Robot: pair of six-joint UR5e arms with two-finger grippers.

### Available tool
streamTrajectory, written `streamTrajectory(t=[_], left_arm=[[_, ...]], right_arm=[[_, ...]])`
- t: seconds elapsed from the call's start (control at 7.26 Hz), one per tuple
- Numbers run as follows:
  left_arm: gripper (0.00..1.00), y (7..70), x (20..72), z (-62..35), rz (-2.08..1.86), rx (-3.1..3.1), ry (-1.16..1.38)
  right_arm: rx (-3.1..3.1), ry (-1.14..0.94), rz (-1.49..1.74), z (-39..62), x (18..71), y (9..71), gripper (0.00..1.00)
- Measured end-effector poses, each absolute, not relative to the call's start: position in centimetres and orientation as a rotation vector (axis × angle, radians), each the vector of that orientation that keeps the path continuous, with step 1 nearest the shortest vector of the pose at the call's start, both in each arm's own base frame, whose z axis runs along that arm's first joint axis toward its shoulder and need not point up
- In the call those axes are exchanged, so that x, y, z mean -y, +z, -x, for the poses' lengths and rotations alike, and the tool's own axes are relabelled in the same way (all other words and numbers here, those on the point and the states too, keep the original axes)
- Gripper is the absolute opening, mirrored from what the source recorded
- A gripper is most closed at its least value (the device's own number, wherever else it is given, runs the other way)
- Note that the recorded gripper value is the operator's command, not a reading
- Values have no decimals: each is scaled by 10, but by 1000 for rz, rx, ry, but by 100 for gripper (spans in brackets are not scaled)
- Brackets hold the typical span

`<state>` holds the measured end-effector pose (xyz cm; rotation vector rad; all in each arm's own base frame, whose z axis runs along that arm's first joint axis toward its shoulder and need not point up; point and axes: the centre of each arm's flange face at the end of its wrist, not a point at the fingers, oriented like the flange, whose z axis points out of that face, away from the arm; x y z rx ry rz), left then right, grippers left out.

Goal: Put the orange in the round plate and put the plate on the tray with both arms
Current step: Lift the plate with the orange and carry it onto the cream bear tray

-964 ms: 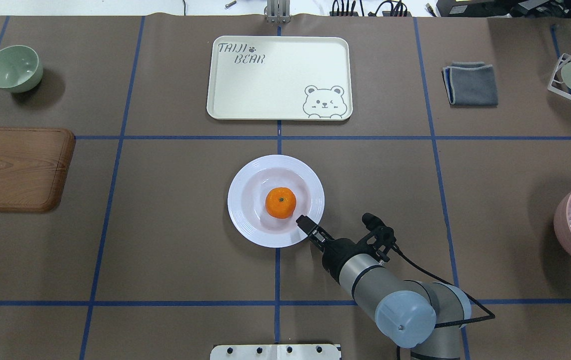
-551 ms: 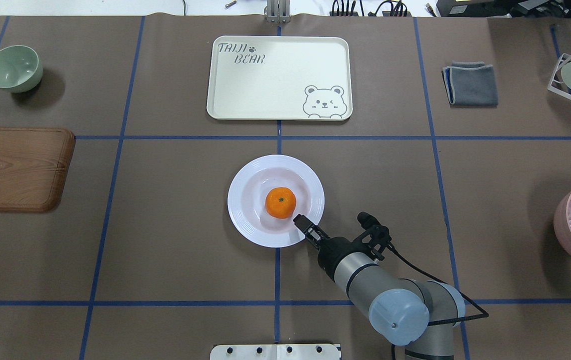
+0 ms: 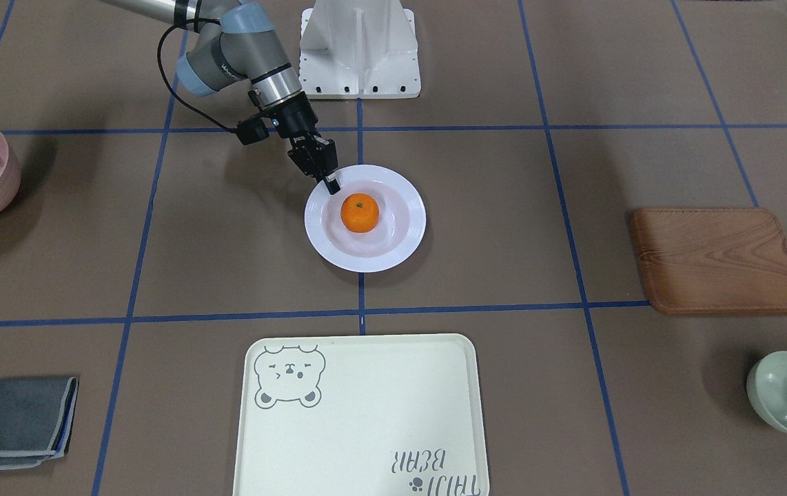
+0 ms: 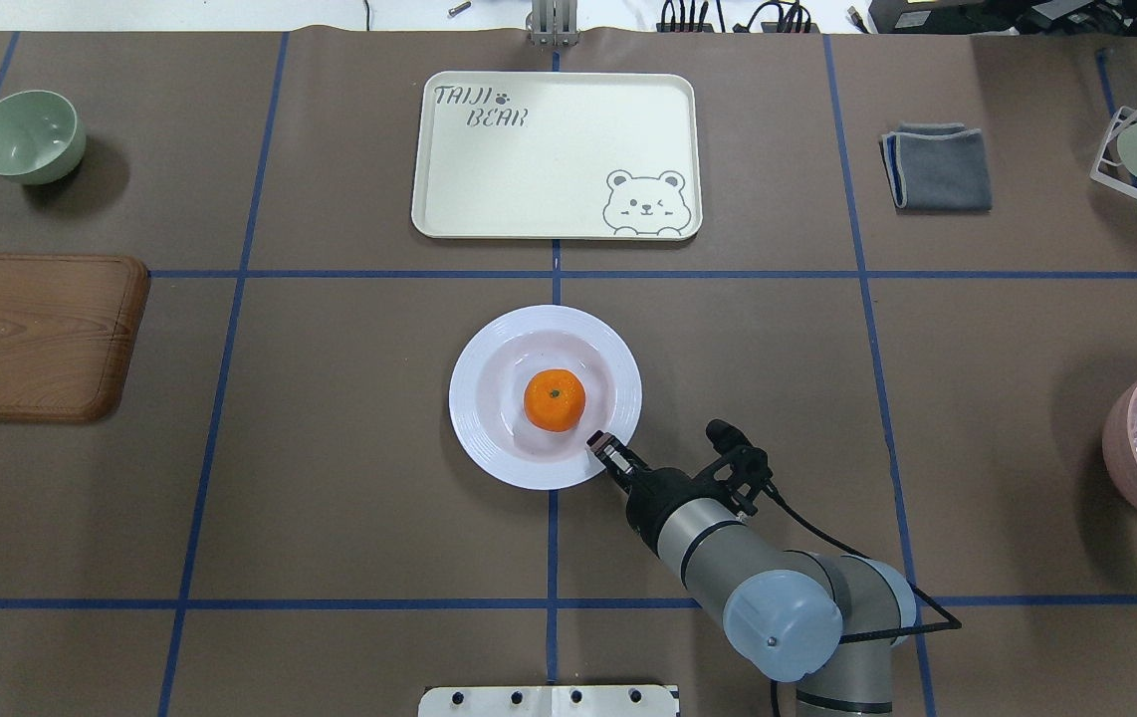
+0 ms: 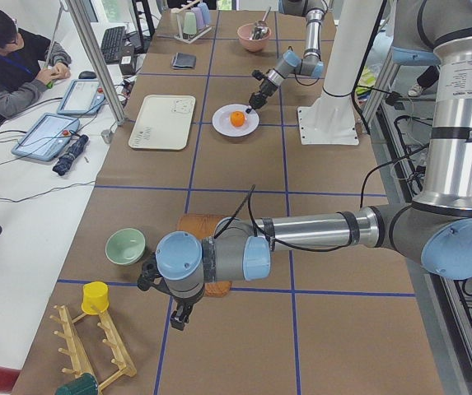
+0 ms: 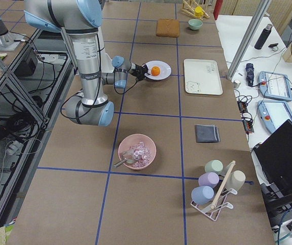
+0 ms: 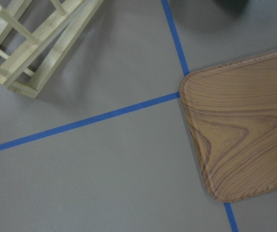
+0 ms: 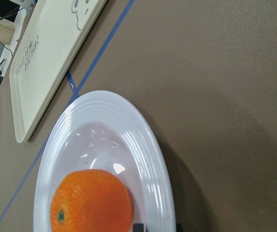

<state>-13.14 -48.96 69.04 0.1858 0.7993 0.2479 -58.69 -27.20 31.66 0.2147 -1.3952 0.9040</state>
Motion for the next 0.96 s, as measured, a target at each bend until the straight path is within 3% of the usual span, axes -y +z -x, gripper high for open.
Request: streamTrajectory(t=[0.96], left_arm=[[100, 687, 490, 131, -191, -799, 249]], right_arm=[[1513, 956, -211, 540, 300, 265, 0]])
